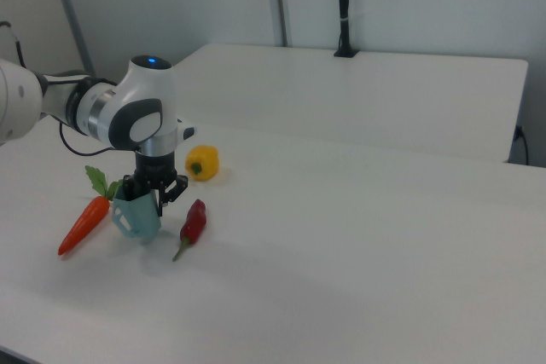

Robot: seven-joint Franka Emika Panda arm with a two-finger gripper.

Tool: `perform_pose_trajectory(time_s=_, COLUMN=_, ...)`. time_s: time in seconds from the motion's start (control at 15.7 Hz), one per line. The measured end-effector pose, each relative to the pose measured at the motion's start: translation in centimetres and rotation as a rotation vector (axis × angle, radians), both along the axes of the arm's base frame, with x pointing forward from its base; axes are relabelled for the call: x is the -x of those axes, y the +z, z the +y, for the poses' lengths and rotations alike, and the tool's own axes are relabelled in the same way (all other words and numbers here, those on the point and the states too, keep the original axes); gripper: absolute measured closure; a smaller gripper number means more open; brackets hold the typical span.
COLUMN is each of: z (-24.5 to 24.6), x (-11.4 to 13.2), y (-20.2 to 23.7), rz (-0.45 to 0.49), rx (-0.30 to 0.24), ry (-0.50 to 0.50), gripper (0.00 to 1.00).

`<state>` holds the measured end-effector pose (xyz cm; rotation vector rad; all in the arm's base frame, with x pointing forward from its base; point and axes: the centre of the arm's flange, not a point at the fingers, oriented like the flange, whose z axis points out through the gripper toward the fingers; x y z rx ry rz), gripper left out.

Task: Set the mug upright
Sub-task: 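Carry the mug beside the red chili and lower it onto the table, then open the gripper and raise it away from the upright mug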

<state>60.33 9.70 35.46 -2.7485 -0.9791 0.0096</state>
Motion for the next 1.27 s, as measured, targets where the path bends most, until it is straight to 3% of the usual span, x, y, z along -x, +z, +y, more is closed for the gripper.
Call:
perform_pose_trajectory(time_s=0.51, z=0.1, x=-1.1, y=-1.5, rz=-0.060, rx=0.001, ry=-0.013, gripper=0.89)
perform_pose_trajectory(time_s=0.57, z=0.1, x=-1.1, y=-1.6, rz=-0.059, rx=0.001, ry=-0.013, gripper=0.85)
perform_pose_trajectory(time_s=1.15, z=0.1, x=-1.1, y=0.5, rz=-0.033, rx=-0.004, ry=-0.019, gripper=0.00)
perform_pose_trajectory(time_s=1.27, z=-0.3, x=-1.1, y=3.9, rz=-0.020, rx=-0.005, ry=-0.083, gripper=0.00)
